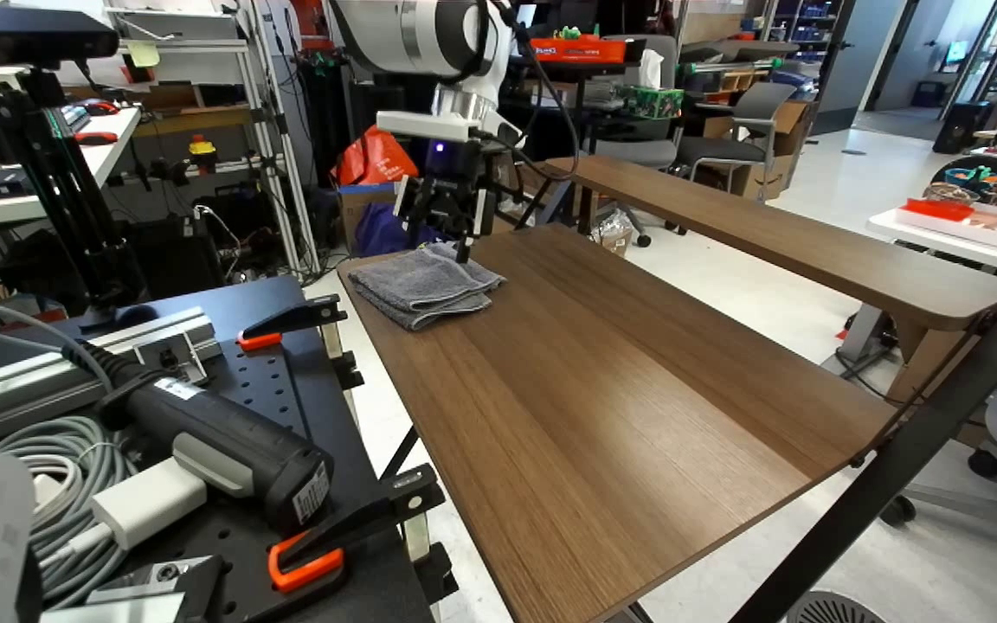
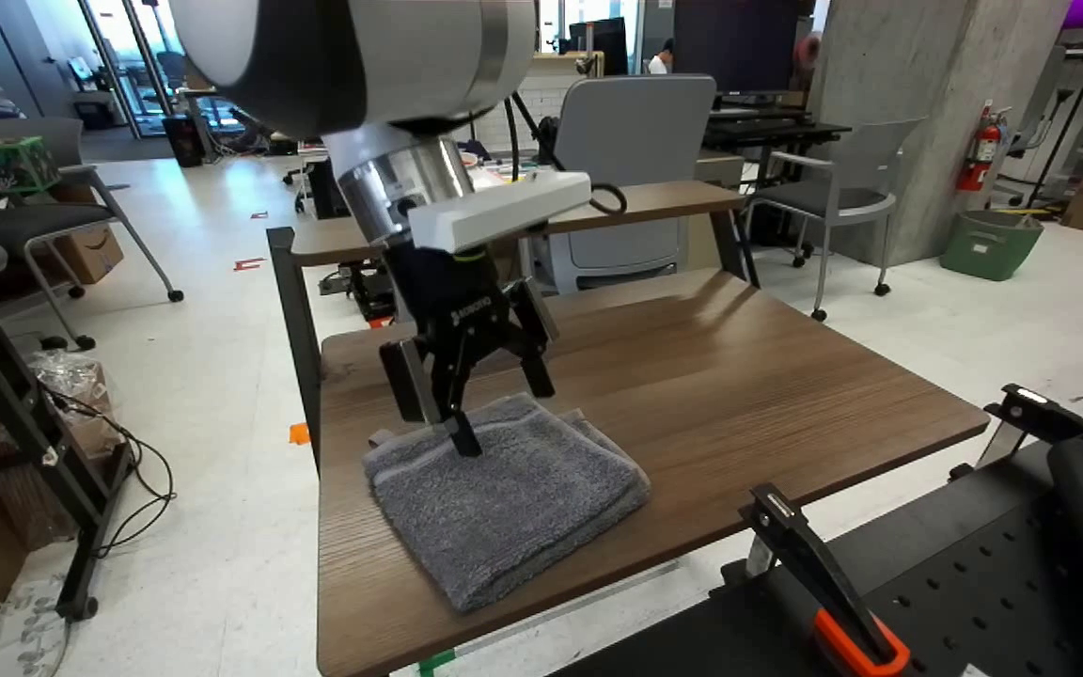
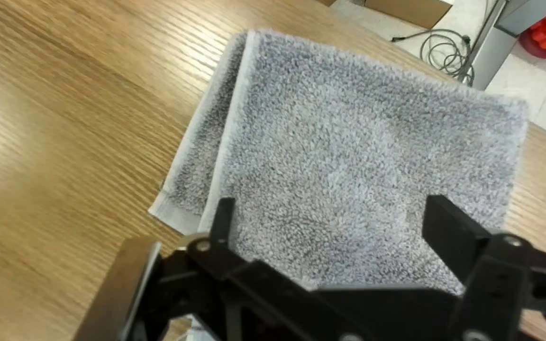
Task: Move the grey towel to the left.
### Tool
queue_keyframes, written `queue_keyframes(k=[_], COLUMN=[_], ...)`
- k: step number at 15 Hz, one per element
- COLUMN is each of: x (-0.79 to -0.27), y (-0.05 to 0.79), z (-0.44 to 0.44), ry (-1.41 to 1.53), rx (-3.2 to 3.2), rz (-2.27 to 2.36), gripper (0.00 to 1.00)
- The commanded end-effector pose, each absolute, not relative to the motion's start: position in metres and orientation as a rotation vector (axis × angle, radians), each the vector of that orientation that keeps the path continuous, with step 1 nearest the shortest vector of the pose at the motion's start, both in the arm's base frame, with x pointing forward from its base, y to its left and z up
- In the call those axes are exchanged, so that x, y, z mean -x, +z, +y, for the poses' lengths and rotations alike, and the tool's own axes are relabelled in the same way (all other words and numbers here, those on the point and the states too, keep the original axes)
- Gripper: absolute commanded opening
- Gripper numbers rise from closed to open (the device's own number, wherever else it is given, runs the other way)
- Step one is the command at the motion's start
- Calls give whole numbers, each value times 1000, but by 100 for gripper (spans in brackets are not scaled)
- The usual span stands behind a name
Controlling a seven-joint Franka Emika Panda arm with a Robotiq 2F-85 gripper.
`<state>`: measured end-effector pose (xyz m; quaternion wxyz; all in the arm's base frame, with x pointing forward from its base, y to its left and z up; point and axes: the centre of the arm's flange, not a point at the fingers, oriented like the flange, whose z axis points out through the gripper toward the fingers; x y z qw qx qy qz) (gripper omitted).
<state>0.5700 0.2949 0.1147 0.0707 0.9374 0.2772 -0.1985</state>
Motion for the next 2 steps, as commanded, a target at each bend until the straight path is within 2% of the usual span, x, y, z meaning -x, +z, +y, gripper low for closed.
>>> queue_keyframes(k=[1,2], x=[-569,-568], y=[126,134], z=[293,291], ry=[-585,-580], rx=[-2812,-2810], rz=[837,838], gripper=[100,100])
